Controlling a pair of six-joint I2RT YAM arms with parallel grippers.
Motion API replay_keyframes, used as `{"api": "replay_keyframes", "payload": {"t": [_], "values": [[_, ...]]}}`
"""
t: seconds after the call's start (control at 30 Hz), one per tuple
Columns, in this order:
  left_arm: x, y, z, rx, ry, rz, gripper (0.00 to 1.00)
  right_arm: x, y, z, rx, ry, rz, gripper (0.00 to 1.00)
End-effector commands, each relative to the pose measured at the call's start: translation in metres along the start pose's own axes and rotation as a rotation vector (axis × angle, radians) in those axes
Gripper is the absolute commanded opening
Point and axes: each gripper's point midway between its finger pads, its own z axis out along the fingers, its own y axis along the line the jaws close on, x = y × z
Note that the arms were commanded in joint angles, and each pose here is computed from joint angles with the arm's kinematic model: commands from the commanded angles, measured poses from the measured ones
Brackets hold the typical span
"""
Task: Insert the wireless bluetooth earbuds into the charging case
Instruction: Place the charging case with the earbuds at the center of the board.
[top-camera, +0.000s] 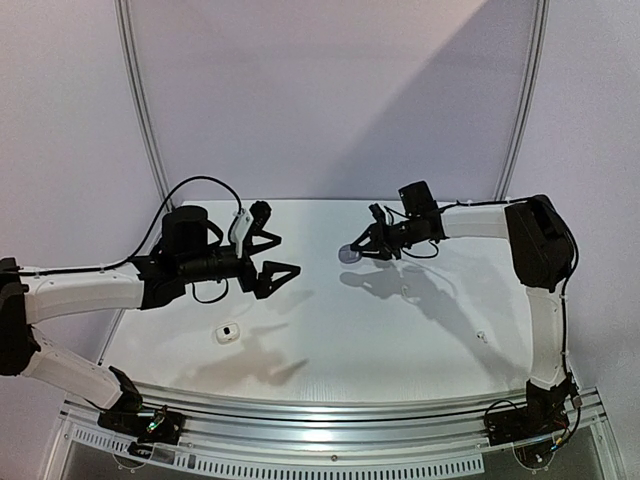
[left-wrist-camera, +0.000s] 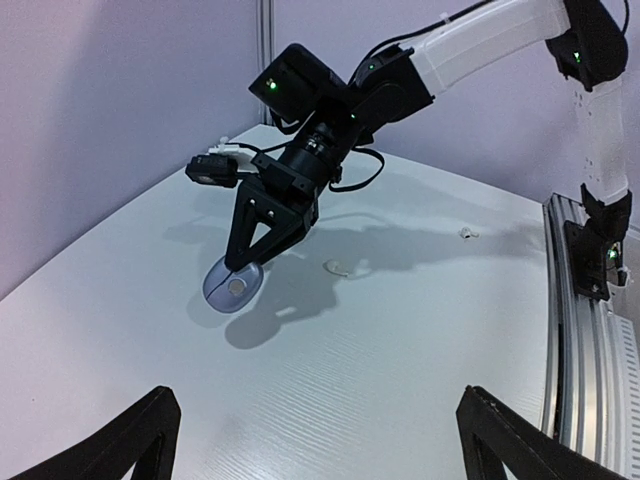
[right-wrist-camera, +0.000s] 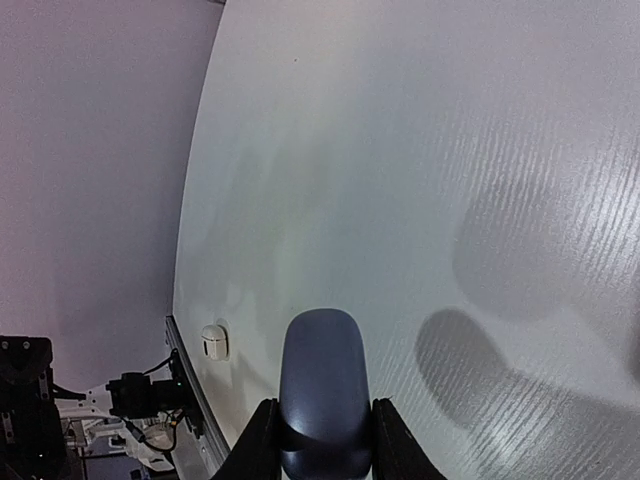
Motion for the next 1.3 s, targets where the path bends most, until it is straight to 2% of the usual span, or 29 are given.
{"api": "replay_keyframes", "payload": {"t": [0.0, 0.33, 0.6, 0.73, 0.87, 0.93, 1.27], "values": [[-0.002, 0.012, 0.004, -0.02, 0.011, 0.01, 0.99, -0.005, -0.017, 0.006, -0.06, 0.008, 0.1, 0.0], [-0.002, 0.018, 0.007, -0.017, 0.005, 0.006, 0.99, 0.001, -0.055, 0.026, -0.052, 0.085, 0.185, 0.04], [0.0, 0.02, 0.008, -0.017, 0.007, 0.0, 0.99, 0.003, -0.076, 0.029, -0.024, 0.101, 0.216, 0.13], [0.0, 0.021, 0.007, -0.02, 0.005, 0.008, 0.99, 0.005, -0.086, 0.031, -0.012, 0.114, 0.236, 0.23], [0.0, 0.021, 0.007, -0.022, 0.006, 0.007, 0.99, 0.003, -0.09, 0.03, -0.001, 0.11, 0.236, 0.39], [0.0, 0.021, 0.007, -0.018, 0.006, 0.004, 0.99, 0.001, -0.091, 0.029, 0.004, 0.103, 0.231, 0.51], [0.0, 0.026, 0.008, -0.019, 0.005, 0.003, 0.99, -0.014, -0.095, 0.021, 0.072, 0.073, 0.201, 0.59]]}}
